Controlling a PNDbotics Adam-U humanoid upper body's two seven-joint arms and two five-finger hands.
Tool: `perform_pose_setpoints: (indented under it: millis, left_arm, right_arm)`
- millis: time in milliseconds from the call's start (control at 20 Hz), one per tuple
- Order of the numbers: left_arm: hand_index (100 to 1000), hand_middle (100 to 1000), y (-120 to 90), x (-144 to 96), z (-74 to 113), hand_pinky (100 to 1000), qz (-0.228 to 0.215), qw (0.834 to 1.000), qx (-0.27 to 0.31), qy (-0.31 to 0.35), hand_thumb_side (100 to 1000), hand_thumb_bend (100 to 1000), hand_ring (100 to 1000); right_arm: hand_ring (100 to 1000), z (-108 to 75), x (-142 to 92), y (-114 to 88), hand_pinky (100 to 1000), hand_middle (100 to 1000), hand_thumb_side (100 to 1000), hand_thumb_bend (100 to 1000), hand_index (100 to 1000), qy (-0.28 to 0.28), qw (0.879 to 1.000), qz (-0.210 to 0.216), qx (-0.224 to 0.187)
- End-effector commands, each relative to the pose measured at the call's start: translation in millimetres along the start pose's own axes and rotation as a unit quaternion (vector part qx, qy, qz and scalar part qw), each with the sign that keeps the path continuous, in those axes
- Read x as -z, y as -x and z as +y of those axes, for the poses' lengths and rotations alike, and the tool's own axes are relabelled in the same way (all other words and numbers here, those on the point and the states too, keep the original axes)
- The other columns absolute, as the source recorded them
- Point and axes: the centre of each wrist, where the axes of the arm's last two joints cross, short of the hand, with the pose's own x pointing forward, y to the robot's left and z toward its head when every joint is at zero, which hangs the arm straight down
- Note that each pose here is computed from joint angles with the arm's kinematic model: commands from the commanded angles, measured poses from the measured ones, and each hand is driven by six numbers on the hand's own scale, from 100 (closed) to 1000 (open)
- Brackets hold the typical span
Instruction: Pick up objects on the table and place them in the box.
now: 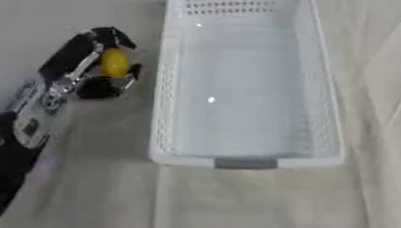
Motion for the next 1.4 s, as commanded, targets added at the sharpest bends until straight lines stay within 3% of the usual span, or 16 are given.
perform_pose_setpoints:
  millis: [50, 350, 400, 450, 500, 600, 750, 850, 900, 950, 1000, 1200, 1400]
  left_arm:
    - [748, 685, 4, -4, 2.6, 366, 0.007, 1.0, 0.002, 0.0, 651, 100, 587]
    - [744, 689, 6, -9, 1.0, 375, 0.002, 1.0, 0.004, 0.012, 623, 100, 592]
    - [744, 688, 7, -11, 0.7, 372, 0.003, 1.0, 0.006, 0.015, 518, 100, 591]
    - [750, 680, 9, -13, 0.6, 352, 0.004, 1.0, 0.01, 0.02, 196, 100, 578]
    - [757, 668, 11, -16, 1.3, 337, 0.003, 0.999, 0.022, 0.027, 100, 291, 569]
    - [776, 663, 14, -22, 0.4, 325, 0.001, 0.998, 0.049, 0.036, 100, 436, 563]
    - [773, 653, 18, -31, -7.5, 308, -0.005, 0.996, 0.082, 0.044, 100, 424, 553]
    - [714, 597, 18, -36, -13.6, 262, -0.013, 0.994, 0.098, 0.042, 100, 398, 520]
    - [607, 478, 18, -35, -15.5, 100, -0.019, 0.994, 0.102, 0.033, 100, 385, 446]
    - [410, 284, 17, -35, -17.1, 100, -0.024, 0.994, 0.105, 0.024, 100, 266, 268]
    - [241, 111, 14, -33, -16.8, 100, -0.034, 0.995, 0.098, -0.008, 100, 237, 100]
    - [176, 100, 15, -36, -23.3, 100, -0.051, 0.994, 0.068, -0.074, 100, 402, 100]
    - [172, 100, 18, -38, -22.4, 100, -0.056, 0.992, 0.048, -0.102, 100, 405, 100]
  right_arm:
    - [569, -6.5, 0, 3, 461, 656, 877, 100, 721, 0.004, 1.0, 0.001, -0.003]
    - [569, -7.8, 1, 2, 461, 655, 877, 100, 721, 0.003, 1.0, -0.002, -0.003]
    - [569, -8.1, 1, 1, 461, 655, 877, 100, 721, 0.004, 1.0, -0.003, -0.003]
    - [569, -8.4, 1, 1, 460, 655, 877, 100, 721, 0.004, 1.0, -0.003, -0.003]
    - [569, -8.8, 2, 0, 460, 654, 877, 100, 721, 0.004, 1.0, -0.005, -0.004]
    - [569, -9.3, 2, -1, 460, 654, 877, 100, 721, 0.003, 1.0, -0.007, -0.004]
    - [569, -9.5, 3, -3, 460, 654, 879, 100, 721, 0.002, 1.0, -0.009, -0.005]
    - [569, -9.5, 3, -3, 460, 654, 877, 100, 721, 0.002, 1.0, -0.01, -0.005]
    - [568, -9.6, 3, -4, 460, 654, 882, 100, 721, 0.001, 1.0, -0.011, -0.006]
    - [568, -9.7, 3, -4, 460, 654, 877, 100, 721, 0.001, 1.0, -0.011, -0.006]
    - [568, -10.0, 4, -5, 460, 654, 878, 100, 721, 0.001, 1.0, -0.012, -0.006]
    - [568, -10.3, 4, -6, 460, 654, 878, 100, 721, 0.0, 1.0, -0.013, -0.006]
    - [568, -10.3, 4, -5, 460, 654, 878, 100, 721, 0.0, 1.0, -0.012, -0.006]
